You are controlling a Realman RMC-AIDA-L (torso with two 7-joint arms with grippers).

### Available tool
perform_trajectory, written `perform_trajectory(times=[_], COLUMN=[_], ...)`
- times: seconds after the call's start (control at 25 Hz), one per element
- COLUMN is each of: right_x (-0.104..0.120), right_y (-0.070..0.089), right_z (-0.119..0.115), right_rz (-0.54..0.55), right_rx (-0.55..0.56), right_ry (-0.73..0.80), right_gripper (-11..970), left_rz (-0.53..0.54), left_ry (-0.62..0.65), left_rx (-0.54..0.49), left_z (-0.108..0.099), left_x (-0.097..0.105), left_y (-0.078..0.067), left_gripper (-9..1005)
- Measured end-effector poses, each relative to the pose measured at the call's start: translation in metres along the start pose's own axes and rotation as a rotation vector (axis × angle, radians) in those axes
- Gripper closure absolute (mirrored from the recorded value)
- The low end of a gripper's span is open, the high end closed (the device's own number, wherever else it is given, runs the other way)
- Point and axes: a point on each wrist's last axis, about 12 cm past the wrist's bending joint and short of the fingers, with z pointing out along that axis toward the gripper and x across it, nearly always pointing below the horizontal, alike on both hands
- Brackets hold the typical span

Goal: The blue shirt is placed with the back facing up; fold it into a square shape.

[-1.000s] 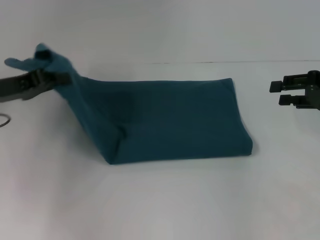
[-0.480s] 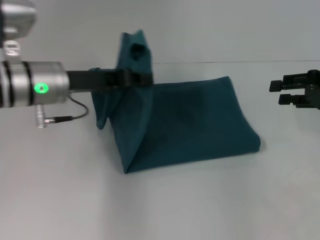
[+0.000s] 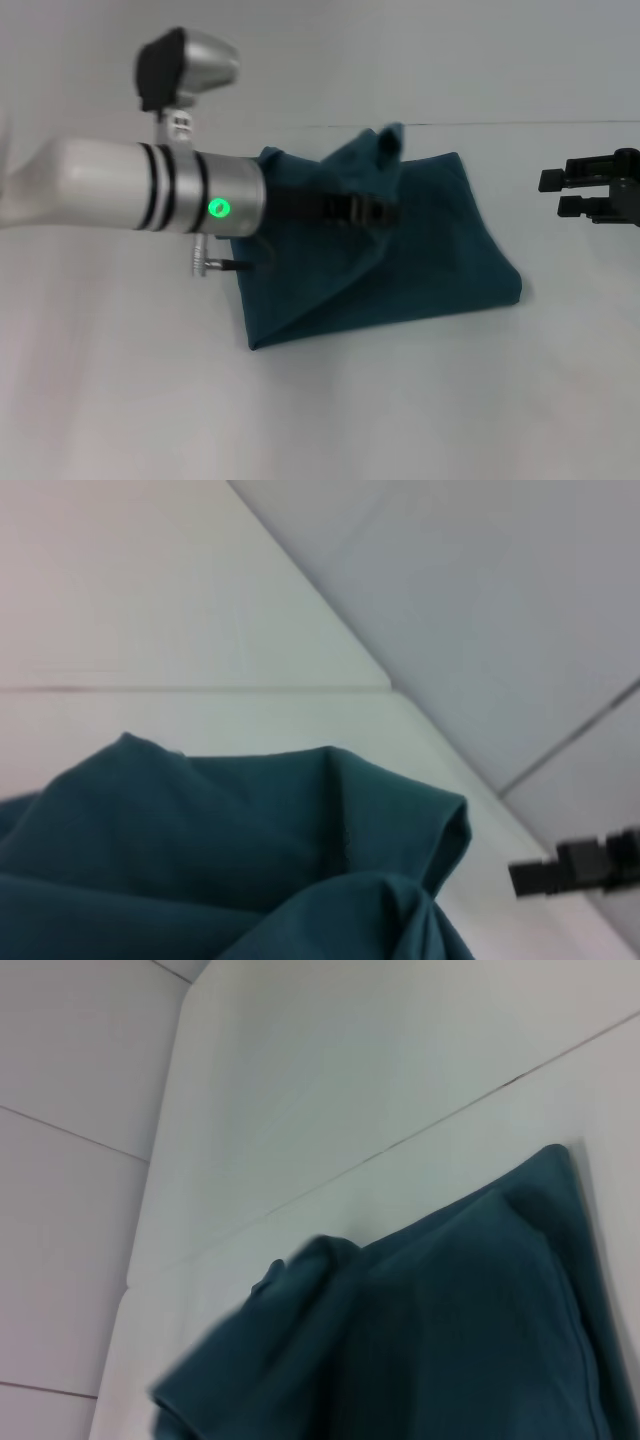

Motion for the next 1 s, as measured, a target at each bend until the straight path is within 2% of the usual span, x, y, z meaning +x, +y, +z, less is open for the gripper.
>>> perform_trajectory(times=[0.2,0.4,0.44,0.56,0.64,0.72,0.8,0.88,1.0], right_x=[0.001,0.000,0.000,0.000,-0.001,-0.001,-0.001,-0.001,-0.001], right_y=[-0.001,-0.002,-0.002,-0.001,-0.001,-0.001,-0.001,-0.001,0.000], right_z=[0.000,-0.001,-0.001,-0.002,-0.002,-0.002,-0.003,-0.003,-0.002], right_rz=[0.001,-0.001,-0.003,-0.006,-0.007,-0.005,-0.002,-0.001,-0.005], right_rx=[0.004,0.006,0.007,0.008,0.009,0.009,0.008,0.008,0.008], right_ry=[-0.001,-0.003,-0.004,-0.005,-0.005,-0.005,-0.003,-0.003,0.001], right_gripper=[360,360,360,360,360,360,360,359,359], left_rz=[0.055,0.123,0.142,0.119,0.033,-0.116,-0.221,-0.298,-0.368], left_ry=[0.049,0.120,0.134,0.076,-0.020,-0.130,-0.181,-0.204,-0.215], left_rx=[-0.047,-0.002,0.017,0.034,0.012,-0.014,-0.024,-0.022,-0.011], left_z=[0.023,0.029,0.027,0.008,-0.014,-0.044,-0.067,-0.084,-0.100], left_x=[0.005,0.007,0.007,0.002,-0.001,0.000,0.004,0.010,0.020], left_y=[-0.005,-0.017,-0.021,-0.017,-0.002,0.019,0.035,0.045,0.053], left_gripper=[860,853,790,624,546,469,408,365,300])
